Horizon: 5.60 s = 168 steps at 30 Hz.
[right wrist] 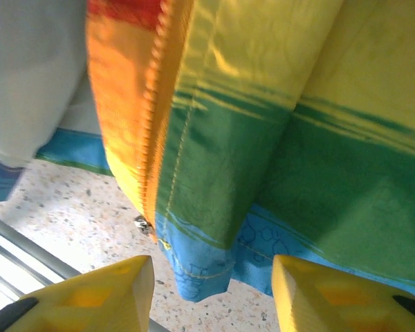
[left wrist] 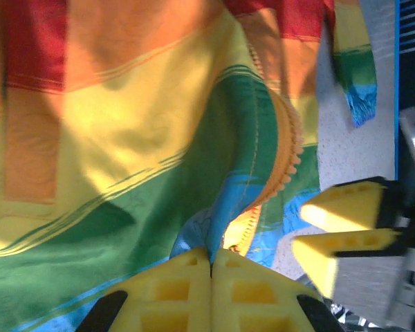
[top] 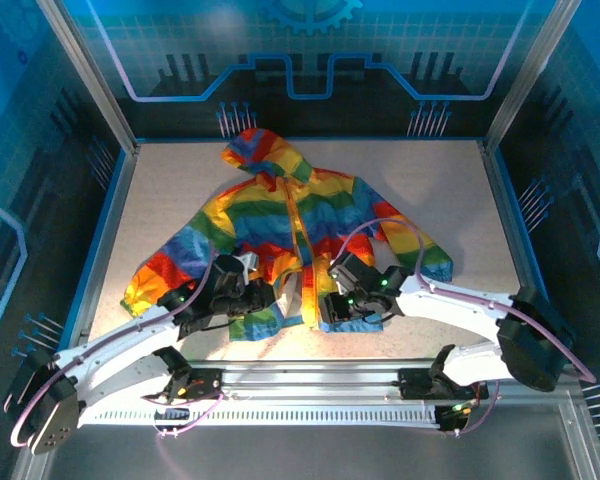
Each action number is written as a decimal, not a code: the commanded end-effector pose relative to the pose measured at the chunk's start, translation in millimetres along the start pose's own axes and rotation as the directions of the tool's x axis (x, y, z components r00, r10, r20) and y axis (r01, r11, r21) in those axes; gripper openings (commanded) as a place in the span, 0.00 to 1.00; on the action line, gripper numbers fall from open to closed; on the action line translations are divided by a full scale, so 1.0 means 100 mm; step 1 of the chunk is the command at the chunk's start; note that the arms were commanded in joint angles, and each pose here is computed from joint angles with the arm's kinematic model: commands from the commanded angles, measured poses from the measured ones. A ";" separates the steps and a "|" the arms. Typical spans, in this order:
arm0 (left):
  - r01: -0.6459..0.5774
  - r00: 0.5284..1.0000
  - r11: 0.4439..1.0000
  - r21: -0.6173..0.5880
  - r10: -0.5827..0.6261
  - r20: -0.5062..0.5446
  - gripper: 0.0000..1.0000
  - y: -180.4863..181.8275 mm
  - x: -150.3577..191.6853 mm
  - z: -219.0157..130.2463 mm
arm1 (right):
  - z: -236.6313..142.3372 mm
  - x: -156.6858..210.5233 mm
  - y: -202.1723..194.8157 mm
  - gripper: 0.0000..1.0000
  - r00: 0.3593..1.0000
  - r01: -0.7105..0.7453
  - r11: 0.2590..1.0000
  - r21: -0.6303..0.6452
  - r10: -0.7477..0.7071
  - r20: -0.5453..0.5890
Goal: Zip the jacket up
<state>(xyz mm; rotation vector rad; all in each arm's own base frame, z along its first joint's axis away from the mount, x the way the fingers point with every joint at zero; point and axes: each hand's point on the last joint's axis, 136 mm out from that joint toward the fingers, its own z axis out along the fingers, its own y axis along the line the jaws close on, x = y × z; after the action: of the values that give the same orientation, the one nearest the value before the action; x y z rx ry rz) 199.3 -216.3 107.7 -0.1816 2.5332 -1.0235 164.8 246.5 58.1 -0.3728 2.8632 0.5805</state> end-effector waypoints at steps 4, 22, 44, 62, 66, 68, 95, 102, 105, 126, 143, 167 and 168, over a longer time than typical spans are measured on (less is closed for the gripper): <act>-0.125 0.989 0.992 -0.023 0.123 -0.079 0.00 -0.26 0.13 0.24 | 0.20 0.02 0.14 0.49 0.999 -0.030 0.999 -0.039 0.029 -0.021; -0.044 0.984 0.996 -0.083 0.029 -0.176 0.00 -0.01 0.35 0.81 | 0.14 -0.05 0.13 0.08 0.998 -0.003 0.999 -0.049 0.006 0.059; 0.015 0.981 0.998 -0.058 -0.026 -0.191 0.00 -0.03 0.34 1.00 | -0.06 -0.52 0.35 0.06 0.991 -0.032 0.975 -0.219 0.059 0.120; 0.084 0.982 0.996 -0.042 -0.090 -0.166 0.00 0.09 0.25 1.02 | 0.06 -0.64 0.39 0.44 0.981 -0.107 0.943 -0.315 0.152 0.122; 0.091 0.982 0.995 -0.042 -0.096 -0.165 0.00 0.10 0.25 1.01 | -0.01 -0.58 0.30 0.47 0.980 -0.105 0.950 -0.293 0.149 0.130; 0.093 0.981 0.995 -0.043 -0.099 -0.166 0.00 0.11 0.25 1.01 | -0.05 -0.52 0.24 0.48 0.981 -0.104 0.956 -0.275 0.145 0.133; 0.110 0.977 0.992 -0.054 -0.118 -0.177 0.00 0.23 0.30 1.03 | 0.13 -0.23 0.35 0.50 0.994 -0.070 0.984 -0.161 0.083 0.072; 0.102 0.980 0.993 -0.061 -0.111 -0.162 0.00 0.26 0.25 0.96 | 0.22 -0.23 0.37 0.46 0.997 -0.059 0.987 -0.149 0.066 0.046; 0.101 0.982 0.993 -0.058 -0.109 -0.152 0.00 0.27 0.22 0.94 | 0.26 -0.21 0.40 0.47 0.998 -0.057 0.987 -0.151 0.061 0.022; 0.049 0.993 0.998 -0.037 -0.052 -0.108 0.00 0.31 0.06 0.60 | 0.00 -0.19 0.46 0.00 0.993 0.101 0.985 -0.138 -0.091 0.079; -0.277 0.957 0.928 0.250 0.245 0.153 0.00 -0.34 -0.17 -0.48 | -0.84 -0.59 0.77 0.00 0.919 0.368 0.819 -0.441 -0.248 0.307; -0.581 0.811 0.668 0.465 0.432 0.394 0.00 -1.06 -0.12 -0.52 | -1.07 -0.52 1.07 0.00 0.838 0.542 0.634 -0.551 -0.367 0.403; -0.580 0.813 0.670 0.464 0.436 0.386 0.00 -1.05 -0.11 -0.50 | -1.06 -0.51 1.07 0.00 0.838 0.543 0.632 -0.554 -0.369 0.401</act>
<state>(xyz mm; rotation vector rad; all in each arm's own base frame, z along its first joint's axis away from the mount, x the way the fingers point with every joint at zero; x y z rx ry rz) 181.1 -251.1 190.3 0.4681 1.9004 -1.3637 167.1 304.2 186.0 -0.9603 2.1875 1.3495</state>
